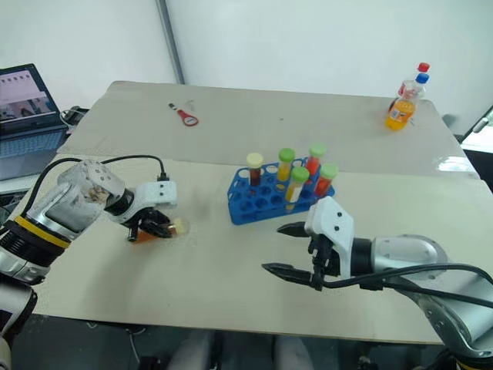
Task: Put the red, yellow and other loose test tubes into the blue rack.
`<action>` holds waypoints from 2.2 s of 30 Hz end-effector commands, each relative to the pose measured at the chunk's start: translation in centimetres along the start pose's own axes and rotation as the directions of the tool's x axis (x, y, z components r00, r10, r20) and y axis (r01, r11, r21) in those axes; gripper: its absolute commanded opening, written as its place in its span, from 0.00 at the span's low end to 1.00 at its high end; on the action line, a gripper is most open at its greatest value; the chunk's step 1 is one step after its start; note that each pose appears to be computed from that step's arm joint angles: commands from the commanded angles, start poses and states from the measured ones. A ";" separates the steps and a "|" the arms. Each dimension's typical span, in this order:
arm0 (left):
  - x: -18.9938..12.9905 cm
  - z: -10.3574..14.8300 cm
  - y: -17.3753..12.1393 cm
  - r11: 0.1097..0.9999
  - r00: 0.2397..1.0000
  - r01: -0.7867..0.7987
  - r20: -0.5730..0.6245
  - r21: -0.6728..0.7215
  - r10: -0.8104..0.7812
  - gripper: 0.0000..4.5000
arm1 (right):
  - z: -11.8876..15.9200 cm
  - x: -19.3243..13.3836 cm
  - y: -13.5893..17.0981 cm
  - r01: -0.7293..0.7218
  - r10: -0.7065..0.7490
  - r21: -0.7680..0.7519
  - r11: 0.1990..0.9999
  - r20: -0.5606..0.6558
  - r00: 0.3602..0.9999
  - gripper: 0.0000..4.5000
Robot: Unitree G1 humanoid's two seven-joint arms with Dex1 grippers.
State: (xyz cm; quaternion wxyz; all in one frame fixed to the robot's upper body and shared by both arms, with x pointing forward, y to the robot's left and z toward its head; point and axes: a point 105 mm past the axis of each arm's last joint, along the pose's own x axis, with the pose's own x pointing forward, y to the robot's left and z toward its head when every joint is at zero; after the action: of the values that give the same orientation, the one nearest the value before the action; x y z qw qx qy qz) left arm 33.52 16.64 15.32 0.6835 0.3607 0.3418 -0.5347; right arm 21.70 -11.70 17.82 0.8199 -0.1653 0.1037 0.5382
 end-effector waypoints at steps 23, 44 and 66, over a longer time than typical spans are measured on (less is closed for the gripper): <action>2.8 17.1 0.2 0.975 0.486 -0.205 0.856 -0.084 0.175 0.19 | -1.0 -3.7 -1.6 0.393 -0.392 -0.007 0.920 -0.101 0.915 0.90; 5.9 17.4 0.5 0.953 0.425 -0.254 0.866 -0.167 0.265 0.19 | 0.9 -3.5 -0.9 0.401 -0.404 0.058 0.914 0.043 0.914 0.90; 7.6 15.2 0.1 0.936 0.429 -0.264 0.841 -0.233 0.330 0.49 | 2.3 -4.4 -2.9 0.518 -0.516 0.030 0.855 0.144 0.844 0.90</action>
State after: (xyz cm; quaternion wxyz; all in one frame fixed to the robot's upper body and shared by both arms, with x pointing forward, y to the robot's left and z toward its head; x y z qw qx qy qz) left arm 36.59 -0.05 16.02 0.8592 0.0607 -0.0914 -0.4997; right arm 22.55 -15.57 21.03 0.9387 -0.1407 0.0164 0.3142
